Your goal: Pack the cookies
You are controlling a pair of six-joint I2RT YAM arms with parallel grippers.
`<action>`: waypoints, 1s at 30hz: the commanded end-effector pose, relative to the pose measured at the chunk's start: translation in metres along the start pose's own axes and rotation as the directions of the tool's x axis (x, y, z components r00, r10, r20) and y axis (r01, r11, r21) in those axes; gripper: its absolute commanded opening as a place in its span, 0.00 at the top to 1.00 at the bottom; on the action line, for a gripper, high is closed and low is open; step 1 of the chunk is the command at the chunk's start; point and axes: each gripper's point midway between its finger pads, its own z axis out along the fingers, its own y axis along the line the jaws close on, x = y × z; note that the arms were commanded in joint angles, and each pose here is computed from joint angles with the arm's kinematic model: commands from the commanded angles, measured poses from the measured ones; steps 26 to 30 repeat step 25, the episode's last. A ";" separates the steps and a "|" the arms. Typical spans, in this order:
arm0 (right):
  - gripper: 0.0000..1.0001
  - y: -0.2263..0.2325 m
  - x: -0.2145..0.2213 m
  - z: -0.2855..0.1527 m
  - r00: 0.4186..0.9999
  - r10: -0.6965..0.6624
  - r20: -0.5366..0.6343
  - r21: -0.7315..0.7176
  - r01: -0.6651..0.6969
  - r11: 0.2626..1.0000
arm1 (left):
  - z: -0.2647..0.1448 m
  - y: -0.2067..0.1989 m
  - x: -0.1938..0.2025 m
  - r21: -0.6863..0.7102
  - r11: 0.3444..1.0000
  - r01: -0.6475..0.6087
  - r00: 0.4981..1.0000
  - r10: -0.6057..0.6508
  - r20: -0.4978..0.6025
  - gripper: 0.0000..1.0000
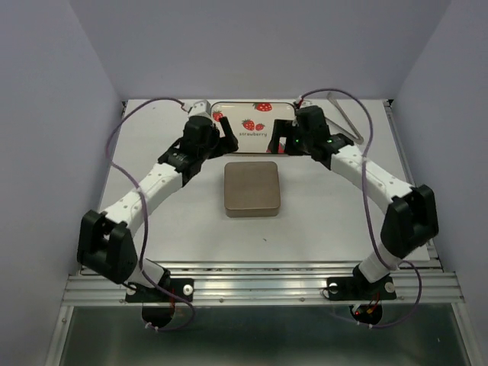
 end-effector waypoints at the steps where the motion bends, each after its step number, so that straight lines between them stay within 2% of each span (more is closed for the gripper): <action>1: 0.00 -0.033 -0.102 -0.104 0.908 0.056 0.416 0.163 -0.134 0.977 | -0.099 -0.001 -0.116 -0.091 0.995 0.041 0.937 -0.006 0.349 0.01; 4: 0.00 -0.065 -0.096 -0.130 0.874 0.035 0.484 0.282 -0.194 0.940 | -0.134 0.033 -0.123 -0.223 0.969 0.110 0.907 -0.006 0.420 0.01; 5: 0.00 -0.080 -0.099 -0.153 0.838 0.029 0.545 0.333 -0.248 0.910 | -0.139 0.043 -0.121 -0.251 0.959 0.130 0.901 -0.008 0.434 0.01; 6: 0.00 -0.091 -0.095 -0.162 0.826 0.019 0.563 0.368 -0.271 0.889 | -0.157 0.053 -0.127 -0.276 0.945 0.176 0.871 -0.018 0.492 0.01; 7: 0.00 -0.110 -0.079 -0.165 0.826 0.002 0.564 0.439 -0.301 0.847 | -0.155 0.066 -0.116 -0.298 0.928 0.224 0.863 -0.047 0.504 0.01; 9: 0.00 -0.125 -0.064 -0.174 0.816 0.002 0.578 0.474 -0.337 0.814 | -0.160 0.081 -0.112 -0.321 0.903 0.285 0.835 -0.069 0.546 0.01; 12: 0.00 -0.141 -0.032 -0.179 0.806 0.030 0.591 0.479 -0.381 0.791 | -0.148 0.088 -0.095 -0.339 0.897 0.283 0.856 -0.077 0.511 0.01; 13: 0.00 -0.141 -0.029 -0.184 0.789 0.053 0.612 0.451 -0.404 0.796 | -0.144 0.087 -0.091 -0.336 0.899 0.282 0.861 -0.083 0.501 0.01; 14: 0.00 -0.146 -0.016 -0.178 0.804 0.050 0.593 0.464 -0.392 0.794 | -0.143 0.087 -0.090 -0.335 0.899 0.283 0.863 -0.085 0.498 0.01; 17: 0.00 -0.145 -0.010 -0.176 0.801 0.070 0.595 0.443 -0.400 0.803 | -0.140 0.084 -0.089 -0.320 0.904 0.282 0.865 -0.095 0.493 0.01; 30: 0.00 -0.138 -0.006 -0.161 0.826 0.095 0.555 0.421 -0.377 0.825 | -0.143 0.075 -0.098 -0.282 0.922 0.265 0.858 -0.093 0.505 0.01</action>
